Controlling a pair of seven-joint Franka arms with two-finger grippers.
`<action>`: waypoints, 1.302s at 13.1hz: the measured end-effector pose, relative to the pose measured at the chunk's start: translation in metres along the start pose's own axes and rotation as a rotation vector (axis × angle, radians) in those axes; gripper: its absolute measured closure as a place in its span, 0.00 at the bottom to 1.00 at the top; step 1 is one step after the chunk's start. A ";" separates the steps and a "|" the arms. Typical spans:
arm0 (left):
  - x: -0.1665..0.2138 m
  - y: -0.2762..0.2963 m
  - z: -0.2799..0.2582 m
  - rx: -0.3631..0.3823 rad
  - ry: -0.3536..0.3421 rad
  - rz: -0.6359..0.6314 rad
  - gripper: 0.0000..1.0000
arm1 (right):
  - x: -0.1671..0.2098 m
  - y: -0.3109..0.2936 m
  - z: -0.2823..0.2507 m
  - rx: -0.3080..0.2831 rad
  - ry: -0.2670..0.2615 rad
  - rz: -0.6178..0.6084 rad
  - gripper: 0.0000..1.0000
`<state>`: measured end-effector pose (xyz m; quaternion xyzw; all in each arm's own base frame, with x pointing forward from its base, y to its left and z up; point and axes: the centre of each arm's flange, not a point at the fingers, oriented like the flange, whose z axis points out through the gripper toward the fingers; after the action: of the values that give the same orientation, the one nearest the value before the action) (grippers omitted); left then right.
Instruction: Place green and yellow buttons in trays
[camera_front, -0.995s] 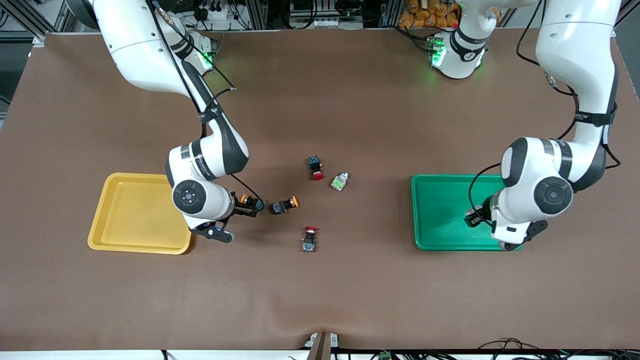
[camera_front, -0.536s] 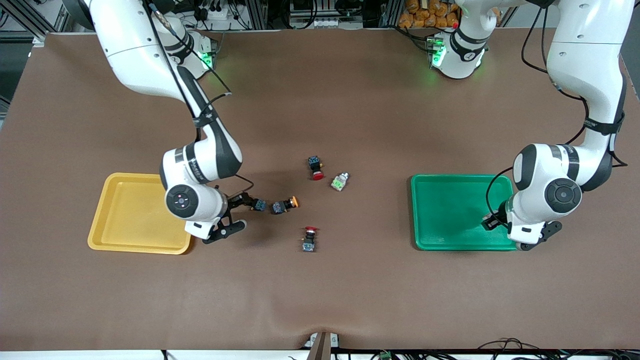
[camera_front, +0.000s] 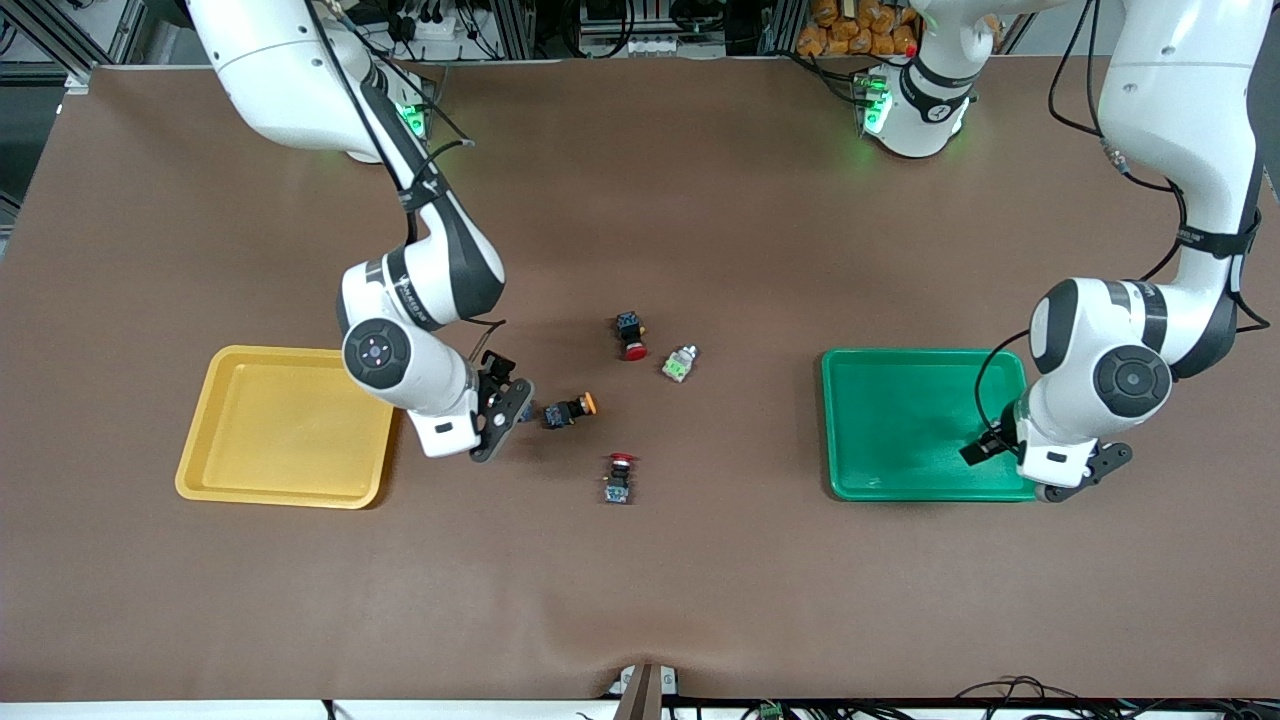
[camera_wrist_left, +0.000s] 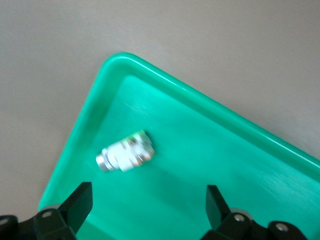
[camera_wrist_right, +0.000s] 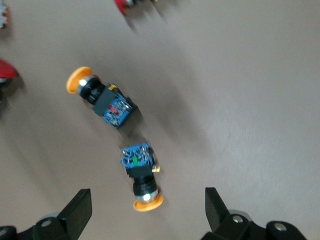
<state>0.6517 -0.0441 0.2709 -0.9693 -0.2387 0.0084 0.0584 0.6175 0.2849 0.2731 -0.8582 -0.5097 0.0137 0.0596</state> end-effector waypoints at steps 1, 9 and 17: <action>-0.014 0.017 -0.012 -0.007 -0.009 0.008 0.00 | -0.002 0.000 0.004 0.000 -0.002 -0.023 0.00; -0.140 0.154 -0.043 -0.081 -0.063 -0.114 0.00 | -0.002 -0.013 0.061 0.026 -0.049 -0.061 0.00; -0.281 0.285 -0.010 -0.122 -0.119 -0.352 0.00 | -0.019 -0.014 0.097 -0.032 -0.014 -0.088 0.19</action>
<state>0.5350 -0.4255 0.2443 -0.9121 -0.4077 0.0408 -0.0140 0.5884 0.2835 0.1773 -0.8357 -0.5474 0.0088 0.0432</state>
